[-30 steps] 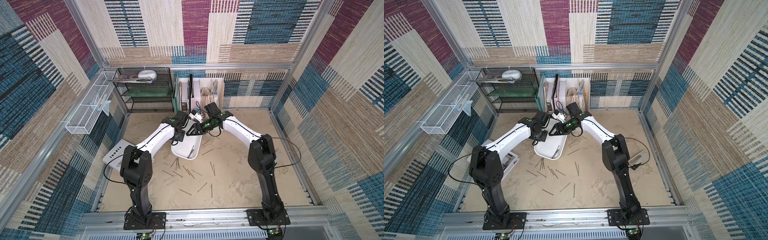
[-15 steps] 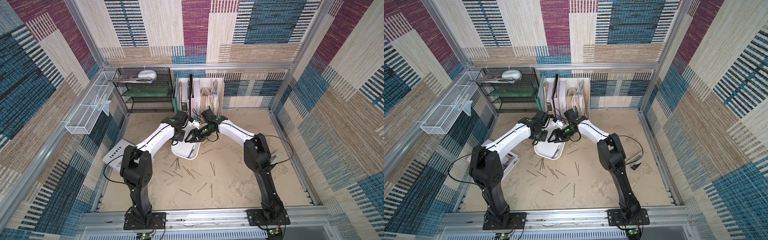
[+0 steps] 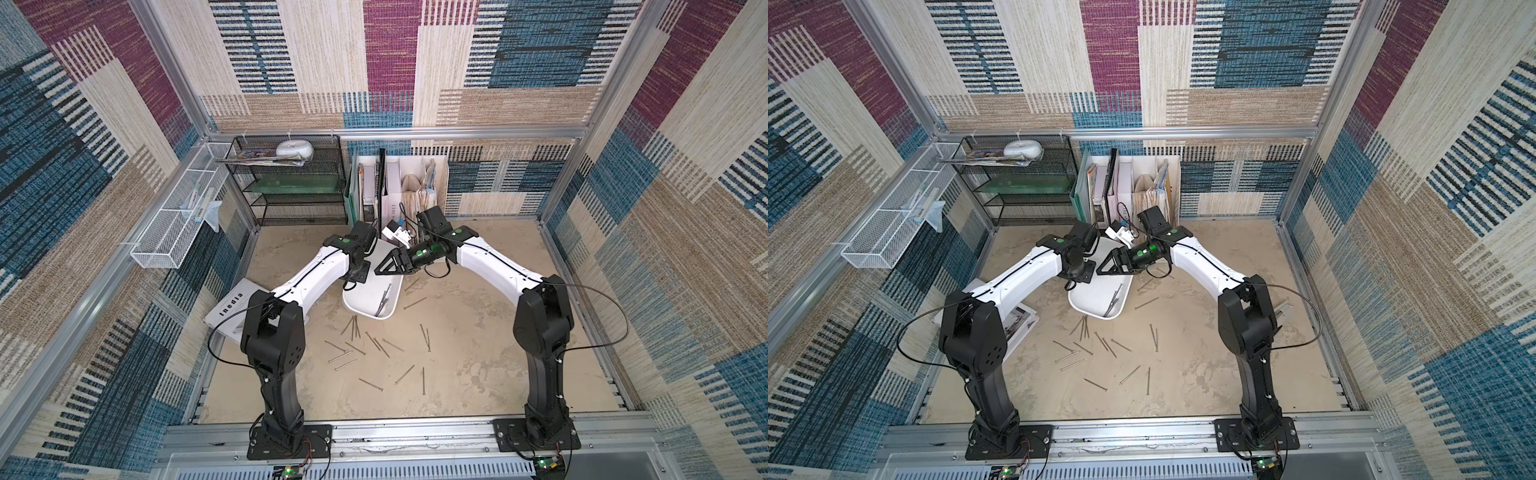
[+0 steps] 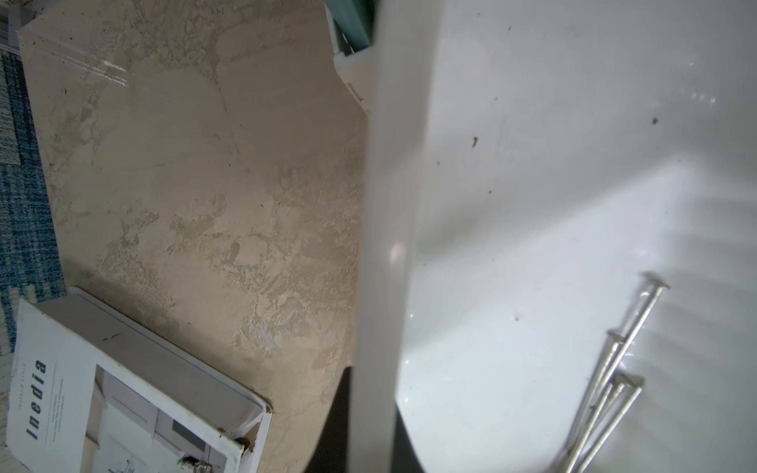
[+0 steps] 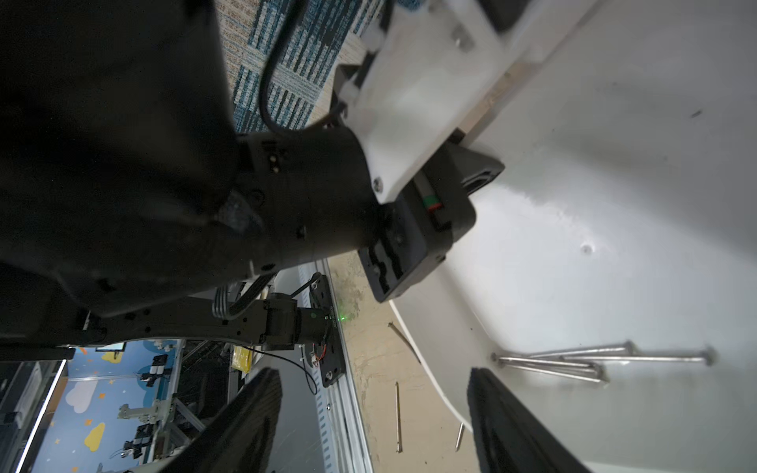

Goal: Put the nails on the desktop into the storage box
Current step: Place the nail in the storage box, then pick up the nail from the center of the board.

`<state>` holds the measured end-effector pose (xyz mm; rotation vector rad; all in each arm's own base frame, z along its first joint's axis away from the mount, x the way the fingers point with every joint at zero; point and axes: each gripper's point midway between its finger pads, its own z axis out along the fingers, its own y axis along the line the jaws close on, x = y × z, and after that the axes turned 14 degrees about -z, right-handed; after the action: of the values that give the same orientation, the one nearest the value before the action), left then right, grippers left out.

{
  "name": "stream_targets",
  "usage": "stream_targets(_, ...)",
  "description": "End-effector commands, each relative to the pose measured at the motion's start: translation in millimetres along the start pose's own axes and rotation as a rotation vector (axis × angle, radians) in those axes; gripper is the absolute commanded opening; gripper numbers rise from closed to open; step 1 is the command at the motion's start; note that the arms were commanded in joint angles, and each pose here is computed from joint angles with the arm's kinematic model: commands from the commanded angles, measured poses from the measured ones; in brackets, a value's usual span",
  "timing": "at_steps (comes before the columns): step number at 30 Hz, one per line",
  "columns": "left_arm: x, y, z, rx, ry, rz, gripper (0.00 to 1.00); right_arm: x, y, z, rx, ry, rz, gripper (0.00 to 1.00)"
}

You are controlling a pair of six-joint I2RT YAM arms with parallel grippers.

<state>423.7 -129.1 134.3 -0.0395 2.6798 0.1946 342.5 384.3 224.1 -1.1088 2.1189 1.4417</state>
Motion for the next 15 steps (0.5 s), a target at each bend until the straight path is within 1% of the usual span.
stream_targets(1, -3, -1, 0, 0.005, -0.009, -0.002, 0.00, 2, -18, -23, 0.134, -0.059, 0.032, 0.77)
stream_targets(4, -4, 1, -1, -0.004, -0.012, -0.004, 0.00, 19, -45, -56, 0.356, -0.088, 0.130, 0.74)
stream_targets(6, -4, 3, 0, -0.014, -0.015, -0.003, 0.00, 43, -60, -78, 0.544, -0.063, 0.186, 0.74)
stream_targets(8, -3, 4, 1, -0.026, -0.012, -0.001, 0.00, 73, -73, -89, 0.661, -0.006, 0.268, 0.74)
stream_targets(12, -3, 3, 2, -0.019, -0.005, -0.003, 0.00, 135, -93, -74, 0.688, 0.116, 0.444, 0.70)
stream_targets(14, -2, 3, 2, -0.019, -0.002, -0.002, 0.00, 155, -98, -68, 0.740, 0.177, 0.467, 0.68)
stream_targets(15, -1, 3, 2, -0.020, -0.002, -0.001, 0.00, 158, -94, -63, 0.733, 0.199, 0.448, 0.67)
